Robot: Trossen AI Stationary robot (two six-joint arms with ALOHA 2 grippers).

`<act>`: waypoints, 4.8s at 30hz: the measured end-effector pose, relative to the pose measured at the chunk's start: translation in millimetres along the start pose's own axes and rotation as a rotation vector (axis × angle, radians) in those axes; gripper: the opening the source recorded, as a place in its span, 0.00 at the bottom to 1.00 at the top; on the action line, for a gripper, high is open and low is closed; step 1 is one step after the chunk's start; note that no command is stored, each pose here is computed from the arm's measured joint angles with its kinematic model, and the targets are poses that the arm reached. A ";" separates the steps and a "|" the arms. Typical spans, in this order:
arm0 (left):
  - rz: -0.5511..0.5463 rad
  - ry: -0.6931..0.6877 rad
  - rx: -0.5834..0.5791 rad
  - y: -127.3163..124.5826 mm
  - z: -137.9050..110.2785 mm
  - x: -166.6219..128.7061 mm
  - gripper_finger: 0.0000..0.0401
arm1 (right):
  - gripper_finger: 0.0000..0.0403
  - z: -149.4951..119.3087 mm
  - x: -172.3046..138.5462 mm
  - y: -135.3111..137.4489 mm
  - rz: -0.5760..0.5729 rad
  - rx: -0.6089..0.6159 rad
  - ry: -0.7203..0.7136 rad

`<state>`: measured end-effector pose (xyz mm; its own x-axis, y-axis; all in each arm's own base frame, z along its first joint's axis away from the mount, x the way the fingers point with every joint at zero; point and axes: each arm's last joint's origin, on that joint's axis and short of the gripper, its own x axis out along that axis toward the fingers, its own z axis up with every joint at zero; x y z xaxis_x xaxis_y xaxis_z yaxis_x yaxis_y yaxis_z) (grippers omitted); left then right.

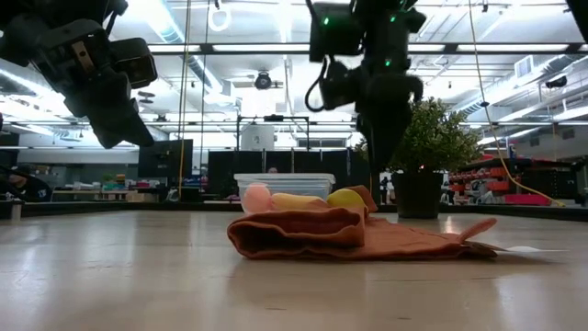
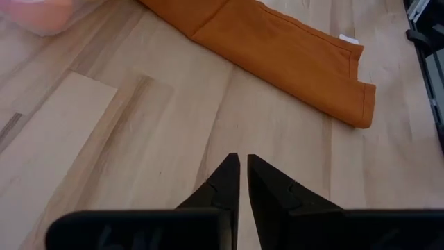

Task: Pick and placing Produce into tupperware
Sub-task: Put the yellow lemon into the transparent bin

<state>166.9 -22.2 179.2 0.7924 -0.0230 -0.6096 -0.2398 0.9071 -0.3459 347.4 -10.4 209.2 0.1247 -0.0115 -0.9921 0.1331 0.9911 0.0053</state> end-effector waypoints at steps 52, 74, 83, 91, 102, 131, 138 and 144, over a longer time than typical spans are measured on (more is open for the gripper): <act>0.021 0.029 -0.036 1.8 -2.9 -0.1 0.09 | 0.79 25.0 46.9 -28.4 -0.111 -0.116 -0.043; 0.022 0.031 -0.036 1.9 -3.1 -0.1 0.08 | 0.59 27.9 46.8 -30.7 -0.105 -0.097 -0.073; 0.022 0.031 -0.035 1.9 -3.1 -0.1 0.09 | 0.50 27.8 46.7 -29.3 -0.104 -0.101 -0.072; 0.022 0.031 -0.035 1.9 -3.0 -0.1 0.09 | 0.51 27.4 41.7 -27.2 -0.120 -0.111 -0.041; 0.022 0.031 -0.028 1.9 -3.1 -0.1 0.09 | 0.51 43.2 10.6 -20.5 -0.119 -0.137 -0.079; 0.022 0.032 -0.029 2.0 -3.2 -0.1 0.09 | 0.52 95.8 -73.0 -72.7 -0.216 -0.076 -0.514; 0.022 0.032 -0.030 1.9 -3.1 -0.1 0.10 | 0.52 110.5 -92.5 -96.9 -0.249 -0.037 -0.579; 0.026 0.038 -0.037 2.3 -3.7 -0.1 0.09 | 0.52 145.8 -88.7 -114.2 -0.269 -0.088 -0.498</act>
<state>164.2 -21.6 175.8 0.7640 -0.0165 -0.6450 -0.2806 0.8917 -0.3552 464.5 -141.9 314.8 0.5486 -0.3052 -0.7784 0.1446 0.9516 -0.2712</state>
